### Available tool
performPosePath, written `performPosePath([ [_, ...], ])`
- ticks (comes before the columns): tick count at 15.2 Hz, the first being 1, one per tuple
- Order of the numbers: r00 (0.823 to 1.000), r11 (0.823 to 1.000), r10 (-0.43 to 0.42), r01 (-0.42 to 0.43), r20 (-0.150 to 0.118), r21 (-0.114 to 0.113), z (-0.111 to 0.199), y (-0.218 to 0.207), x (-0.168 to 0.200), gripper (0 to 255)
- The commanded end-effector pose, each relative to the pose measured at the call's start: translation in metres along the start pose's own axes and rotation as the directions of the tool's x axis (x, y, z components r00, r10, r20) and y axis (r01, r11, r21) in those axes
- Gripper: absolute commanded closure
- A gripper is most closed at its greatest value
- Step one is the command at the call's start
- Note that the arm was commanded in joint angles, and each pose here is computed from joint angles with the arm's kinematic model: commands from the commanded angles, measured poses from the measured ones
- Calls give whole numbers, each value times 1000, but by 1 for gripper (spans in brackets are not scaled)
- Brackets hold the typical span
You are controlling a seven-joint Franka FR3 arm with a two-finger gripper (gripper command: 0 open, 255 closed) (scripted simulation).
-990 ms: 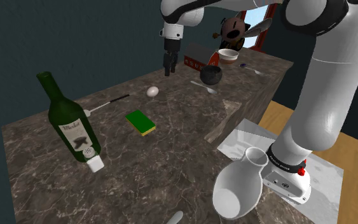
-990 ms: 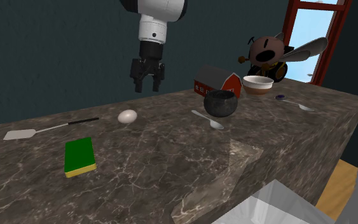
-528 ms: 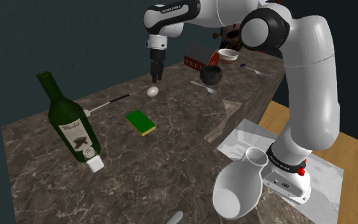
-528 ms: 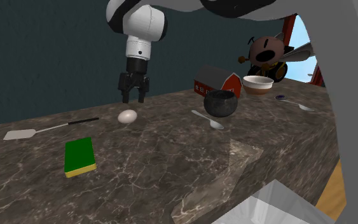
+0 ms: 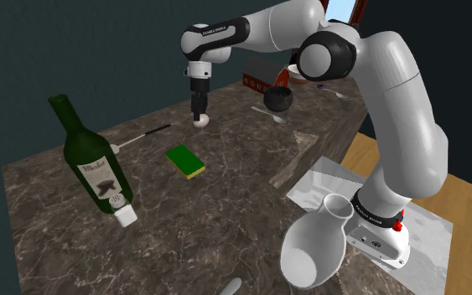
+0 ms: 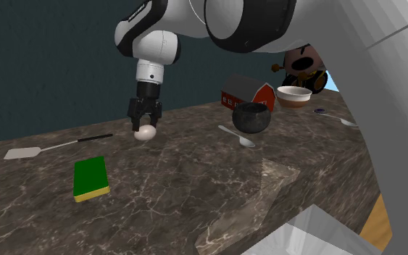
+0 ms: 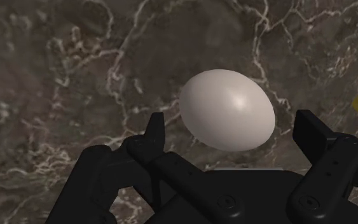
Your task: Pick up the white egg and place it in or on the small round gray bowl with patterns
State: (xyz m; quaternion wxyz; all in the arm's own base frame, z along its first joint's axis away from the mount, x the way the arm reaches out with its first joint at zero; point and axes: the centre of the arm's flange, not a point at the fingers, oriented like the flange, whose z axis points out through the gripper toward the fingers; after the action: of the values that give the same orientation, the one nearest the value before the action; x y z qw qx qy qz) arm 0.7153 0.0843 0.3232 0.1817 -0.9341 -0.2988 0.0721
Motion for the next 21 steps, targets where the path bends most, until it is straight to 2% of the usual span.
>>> performPosePath([
  [1, 1000, 1000, 0, 0, -1, 0, 10, -1, 0, 0],
  [10, 1000, 1000, 0, 0, 0, 0, 13, -1, 0, 0],
  [11, 1000, 1000, 0, 0, 0, 0, 13, -1, 0, 255],
  [21, 1000, 1000, 0, 0, 0, 0, 8, -3, 0, 255],
])
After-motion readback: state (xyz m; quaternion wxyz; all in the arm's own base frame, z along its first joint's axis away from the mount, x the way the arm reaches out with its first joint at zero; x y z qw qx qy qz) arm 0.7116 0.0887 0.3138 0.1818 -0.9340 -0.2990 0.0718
